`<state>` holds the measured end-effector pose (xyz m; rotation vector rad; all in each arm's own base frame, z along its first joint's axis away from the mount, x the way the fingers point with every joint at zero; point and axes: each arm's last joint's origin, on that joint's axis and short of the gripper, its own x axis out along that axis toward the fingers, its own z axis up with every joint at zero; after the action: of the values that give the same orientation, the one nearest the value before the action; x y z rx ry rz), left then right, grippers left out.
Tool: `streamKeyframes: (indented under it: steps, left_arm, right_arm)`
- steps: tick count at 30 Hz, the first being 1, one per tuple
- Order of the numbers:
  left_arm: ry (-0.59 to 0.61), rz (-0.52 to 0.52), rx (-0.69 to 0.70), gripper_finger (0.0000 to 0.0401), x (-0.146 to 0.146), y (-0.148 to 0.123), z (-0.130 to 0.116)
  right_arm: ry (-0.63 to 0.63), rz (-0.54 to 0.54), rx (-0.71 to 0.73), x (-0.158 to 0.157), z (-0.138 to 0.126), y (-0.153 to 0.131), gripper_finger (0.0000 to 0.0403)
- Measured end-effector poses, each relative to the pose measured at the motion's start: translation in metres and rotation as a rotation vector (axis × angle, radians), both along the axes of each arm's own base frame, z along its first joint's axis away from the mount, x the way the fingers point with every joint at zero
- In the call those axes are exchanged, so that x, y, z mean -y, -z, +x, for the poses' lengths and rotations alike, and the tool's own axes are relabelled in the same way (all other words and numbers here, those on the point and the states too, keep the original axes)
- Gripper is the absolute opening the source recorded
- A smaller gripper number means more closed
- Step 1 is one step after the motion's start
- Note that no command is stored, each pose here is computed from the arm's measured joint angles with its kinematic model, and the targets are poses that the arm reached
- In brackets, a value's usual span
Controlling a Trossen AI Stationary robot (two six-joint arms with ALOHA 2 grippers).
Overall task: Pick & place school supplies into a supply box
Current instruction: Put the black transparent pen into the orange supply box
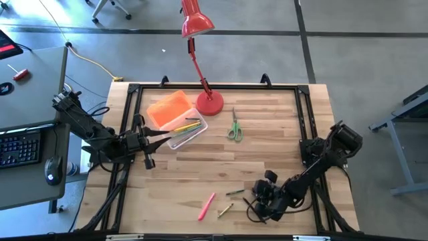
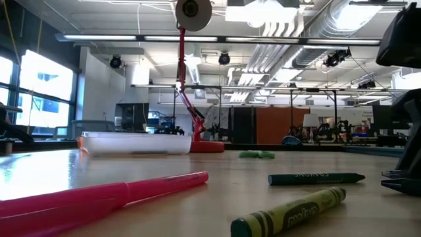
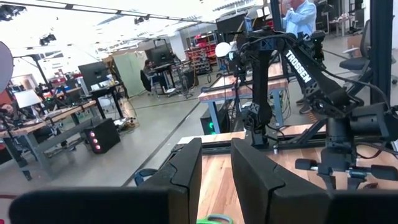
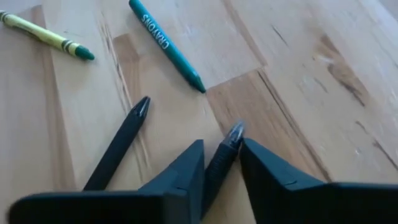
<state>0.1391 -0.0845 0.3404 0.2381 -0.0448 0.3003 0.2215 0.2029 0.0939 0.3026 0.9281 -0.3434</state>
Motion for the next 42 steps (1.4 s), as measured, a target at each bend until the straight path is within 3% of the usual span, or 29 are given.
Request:
streamKeyframes:
  steps: [6, 11, 15, 20, 25, 31, 34, 37, 42]
  left_arm:
    - [-0.001, 0.008, -0.002, 0.0117, 0.0, 0.0, 0.0]
    - [-0.003, 0.036, -0.011, 0.0117, 0.0, 0.0, 0.0]
    - [-0.003, 0.036, -0.01, 0.0117, 0.0, 0.0, 0.0]
    - [-0.003, 0.036, -0.01, 0.0117, 0.0, 0.0, 0.0]
    - [-0.003, 0.039, -0.011, 0.0117, 0.0, 0.0, 0.0]
    - [-0.002, 0.039, -0.012, 0.0117, 0.0, 0.0, 0.0]
    - [-0.002, 0.04, -0.013, 0.0117, 0.0, 0.0, 0.0]
    - [-0.002, 0.051, -0.017, 0.0117, 0.0, 0.0, 0.0]
    - [-0.003, 0.07, -0.025, 0.0117, 0.0, 0.001, 0.0]
  right_arm:
    - [-0.005, -0.019, -0.009, 0.003, 0.002, 0.002, 0.0011]
    - [-0.052, -0.073, 0.015, 0.012, 0.011, -0.005, 0.0027]
    - [-0.088, -0.122, 0.029, 0.027, 0.026, -0.012, 0.0009]
    - [-0.148, -0.281, 0.041, 0.063, 0.05, -0.025, 0.0018]
    - [-0.237, -0.494, 0.101, 0.111, 0.088, -0.055, 0.0018]
    - [-0.402, -0.536, 0.419, 0.194, 0.147, -0.101, 0.0005]
    - [-0.464, -0.584, 0.467, 0.231, 0.173, -0.112, 0.0013]
    - [-0.507, -0.592, 0.491, 0.256, 0.207, -0.114, 0.0019]
    - [-0.616, -0.615, 0.387, 0.268, 0.263, -0.088, 0.0016]
